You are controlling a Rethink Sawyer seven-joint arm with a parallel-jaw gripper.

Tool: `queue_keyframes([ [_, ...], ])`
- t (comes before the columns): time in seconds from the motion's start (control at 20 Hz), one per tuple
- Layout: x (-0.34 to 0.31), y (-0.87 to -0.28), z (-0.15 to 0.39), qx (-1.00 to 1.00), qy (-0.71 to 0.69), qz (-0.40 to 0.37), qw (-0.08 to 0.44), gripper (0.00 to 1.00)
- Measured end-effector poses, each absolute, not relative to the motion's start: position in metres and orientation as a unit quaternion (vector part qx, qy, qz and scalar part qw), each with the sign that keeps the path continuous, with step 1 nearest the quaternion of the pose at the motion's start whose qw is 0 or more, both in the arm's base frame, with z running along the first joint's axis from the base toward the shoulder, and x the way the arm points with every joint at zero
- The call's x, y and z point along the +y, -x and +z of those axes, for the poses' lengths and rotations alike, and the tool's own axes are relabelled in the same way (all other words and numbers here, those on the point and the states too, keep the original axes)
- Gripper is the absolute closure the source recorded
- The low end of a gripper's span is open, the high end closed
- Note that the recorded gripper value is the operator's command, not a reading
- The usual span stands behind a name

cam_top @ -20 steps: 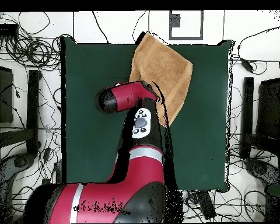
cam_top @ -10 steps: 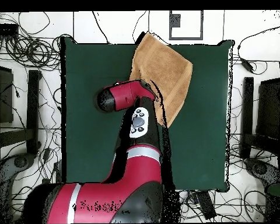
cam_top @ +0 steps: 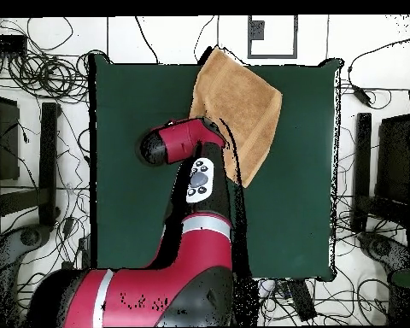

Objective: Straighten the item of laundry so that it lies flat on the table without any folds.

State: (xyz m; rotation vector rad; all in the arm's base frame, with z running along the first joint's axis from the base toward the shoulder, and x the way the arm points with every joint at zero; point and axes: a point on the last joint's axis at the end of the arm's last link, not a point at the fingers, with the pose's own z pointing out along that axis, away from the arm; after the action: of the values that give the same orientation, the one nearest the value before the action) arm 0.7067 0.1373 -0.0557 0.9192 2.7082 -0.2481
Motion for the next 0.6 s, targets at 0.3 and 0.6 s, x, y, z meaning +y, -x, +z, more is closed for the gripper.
queue_keyframes([
  [0.3, 0.136, -0.696, -0.055, 0.935, -0.316, -0.076, 0.141, 1.00],
  [0.6, 0.135, -0.680, -0.054, 0.934, -0.317, -0.056, 0.155, 1.00],
])
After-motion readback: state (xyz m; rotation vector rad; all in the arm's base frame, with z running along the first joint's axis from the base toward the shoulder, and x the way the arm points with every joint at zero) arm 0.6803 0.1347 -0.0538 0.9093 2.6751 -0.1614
